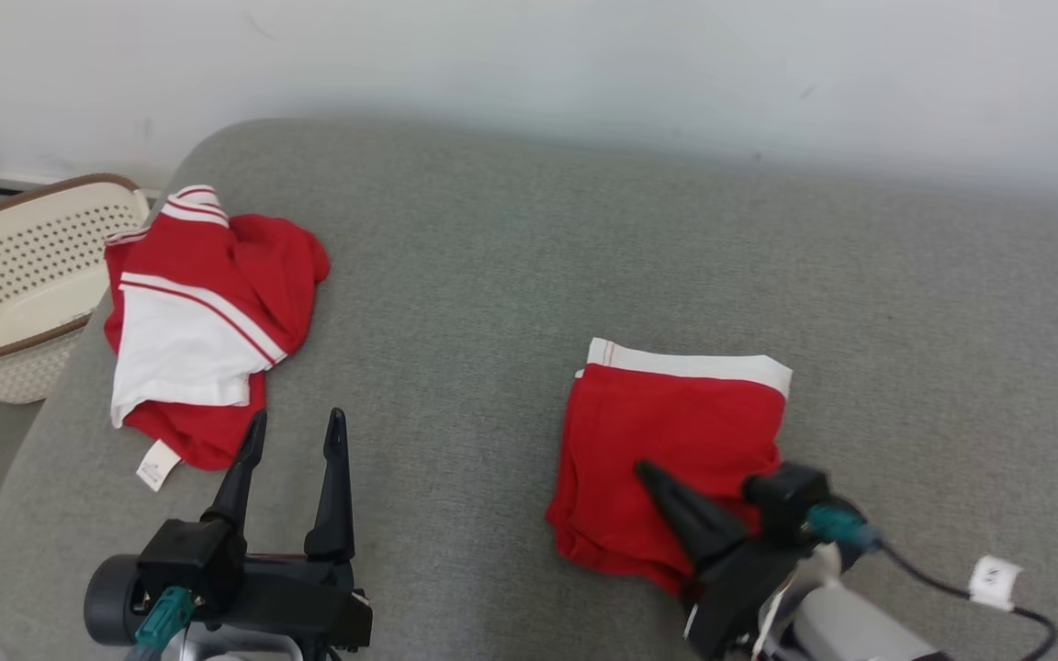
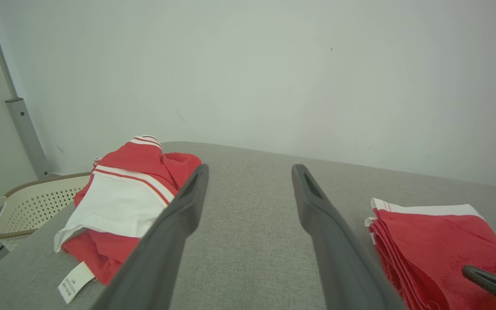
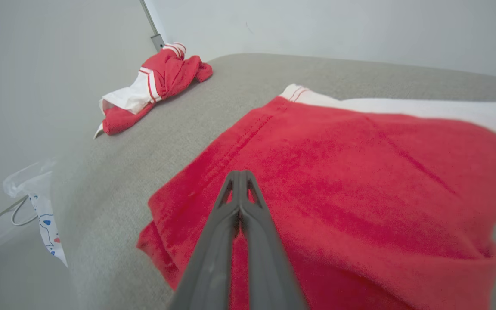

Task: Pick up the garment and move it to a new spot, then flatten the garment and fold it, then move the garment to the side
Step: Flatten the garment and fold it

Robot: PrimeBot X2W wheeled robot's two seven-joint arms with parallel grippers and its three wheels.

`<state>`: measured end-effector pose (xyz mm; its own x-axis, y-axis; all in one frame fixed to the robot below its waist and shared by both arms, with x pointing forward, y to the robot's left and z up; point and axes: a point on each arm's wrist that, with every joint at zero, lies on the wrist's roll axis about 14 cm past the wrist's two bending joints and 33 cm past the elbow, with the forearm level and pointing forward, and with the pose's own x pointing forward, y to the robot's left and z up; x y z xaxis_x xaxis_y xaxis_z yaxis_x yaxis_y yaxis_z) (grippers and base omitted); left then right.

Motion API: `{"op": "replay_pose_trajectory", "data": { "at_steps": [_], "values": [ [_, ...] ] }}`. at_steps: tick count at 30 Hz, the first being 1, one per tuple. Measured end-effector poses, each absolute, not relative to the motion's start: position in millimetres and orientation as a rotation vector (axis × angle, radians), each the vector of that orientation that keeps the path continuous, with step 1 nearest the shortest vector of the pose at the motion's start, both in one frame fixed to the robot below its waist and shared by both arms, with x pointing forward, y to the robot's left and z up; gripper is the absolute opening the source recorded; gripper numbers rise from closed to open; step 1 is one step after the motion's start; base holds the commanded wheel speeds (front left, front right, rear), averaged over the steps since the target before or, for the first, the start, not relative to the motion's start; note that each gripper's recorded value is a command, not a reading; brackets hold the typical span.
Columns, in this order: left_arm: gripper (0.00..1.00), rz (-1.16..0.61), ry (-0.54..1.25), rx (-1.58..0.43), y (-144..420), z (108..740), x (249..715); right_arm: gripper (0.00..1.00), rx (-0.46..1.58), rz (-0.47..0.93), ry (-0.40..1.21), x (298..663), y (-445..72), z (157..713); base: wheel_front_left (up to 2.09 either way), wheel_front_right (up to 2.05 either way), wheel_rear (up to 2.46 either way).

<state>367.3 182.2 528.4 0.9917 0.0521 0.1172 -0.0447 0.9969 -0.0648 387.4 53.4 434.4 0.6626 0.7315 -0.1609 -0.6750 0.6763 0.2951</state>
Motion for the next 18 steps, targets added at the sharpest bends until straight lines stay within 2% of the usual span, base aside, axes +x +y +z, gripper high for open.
{"op": "replay_pose_trajectory", "data": {
  "at_steps": [4,8,18],
  "values": [
    [1.00,0.025,-0.125,-0.059,175.6,529.9,371.0,0.00,0.270,0.689,0.152,413.9,20.8,467.6,0.00,0.00,0.00],
    [1.00,-0.011,-0.134,-0.055,166.3,532.4,376.2,0.00,0.291,0.504,0.039,427.9,-39.8,490.5,0.00,0.00,0.00],
    [1.00,-0.081,-0.149,-0.048,146.3,537.1,382.4,0.00,0.277,0.277,-0.100,414.9,-114.9,520.8,0.00,0.00,0.00]
  ]
}}
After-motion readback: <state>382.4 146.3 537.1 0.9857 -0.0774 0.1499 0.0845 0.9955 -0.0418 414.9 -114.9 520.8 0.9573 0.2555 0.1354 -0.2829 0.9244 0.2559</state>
